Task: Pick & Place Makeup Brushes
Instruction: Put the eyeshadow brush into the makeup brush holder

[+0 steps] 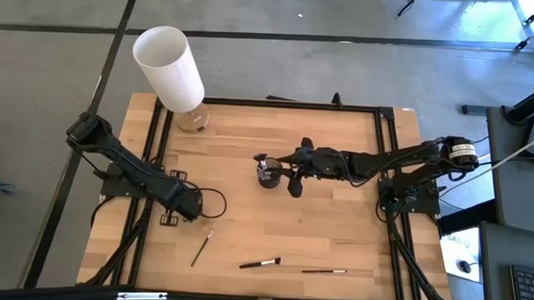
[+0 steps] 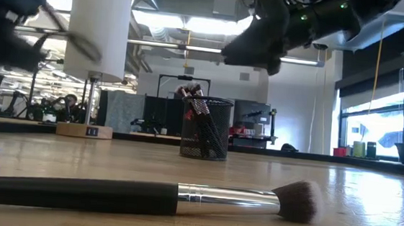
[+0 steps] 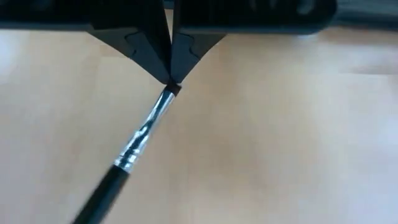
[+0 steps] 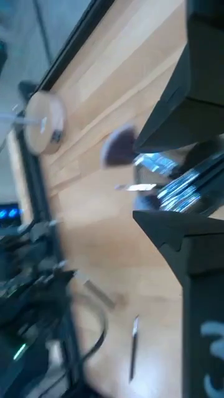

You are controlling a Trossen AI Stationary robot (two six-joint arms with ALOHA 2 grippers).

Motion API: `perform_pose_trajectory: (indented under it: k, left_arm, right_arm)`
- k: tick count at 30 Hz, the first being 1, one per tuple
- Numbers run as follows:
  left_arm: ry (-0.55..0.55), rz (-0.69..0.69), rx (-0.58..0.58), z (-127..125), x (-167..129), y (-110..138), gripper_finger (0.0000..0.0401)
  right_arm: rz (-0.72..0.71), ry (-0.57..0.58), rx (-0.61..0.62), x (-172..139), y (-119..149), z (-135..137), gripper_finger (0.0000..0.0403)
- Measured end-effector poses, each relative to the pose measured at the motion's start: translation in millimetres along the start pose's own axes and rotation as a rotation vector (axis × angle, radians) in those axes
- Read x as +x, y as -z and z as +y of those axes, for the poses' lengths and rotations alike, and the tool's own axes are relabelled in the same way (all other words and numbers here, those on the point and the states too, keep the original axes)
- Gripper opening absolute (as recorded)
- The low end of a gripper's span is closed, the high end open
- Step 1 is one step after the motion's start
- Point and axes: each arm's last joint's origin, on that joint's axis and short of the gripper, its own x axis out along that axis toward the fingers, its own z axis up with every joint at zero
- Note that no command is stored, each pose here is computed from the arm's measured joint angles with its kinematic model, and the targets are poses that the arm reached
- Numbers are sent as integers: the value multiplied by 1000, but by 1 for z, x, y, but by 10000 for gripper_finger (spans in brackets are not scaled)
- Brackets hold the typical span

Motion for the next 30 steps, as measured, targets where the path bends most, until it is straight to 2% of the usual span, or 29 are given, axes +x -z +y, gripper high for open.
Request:
perform_pose_trajectory:
  k: [4, 9, 11, 13, 16, 18, 20, 22, 25, 30]
  left_arm:
    - [-247, -125, 54, 5, -34, -11, 2]
    - [-765, -380, 155, 16, -79, -26, 2]
    - [-973, -441, 202, 20, -93, -34, 2]
    - [-1171, -445, 240, 25, -105, -45, 3]
    - [-1420, -358, 242, 36, -115, -62, 2]
    - [-1476, -269, 227, 46, -119, -75, 2]
    - [-1452, -228, 206, 57, -121, -88, 3]
    - [-1402, -244, 183, 66, -122, -99, 2]
    - [-1338, -263, 207, 75, -117, -115, 2]
    - [-1336, -226, 275, 80, -104, -143, 2]
  right_arm:
    - [39, 130, -3, -19, -5, -7, 159]
    - [-8, 222, 6, -47, -20, -11, 158]
    - [-17, 256, 2, -57, -23, -12, 158]
    - [-25, 293, -5, -63, -24, -12, 158]
    - [-14, 352, -20, -68, -23, -12, 158]
    - [1, 380, -23, -69, -21, -12, 158]
    - [15, 389, -20, -69, -19, -13, 158]
    - [24, 392, -23, -69, -18, -13, 158]
    - [39, 395, -27, -69, -16, -13, 158]
    - [79, 427, -44, -70, -12, -15, 158]
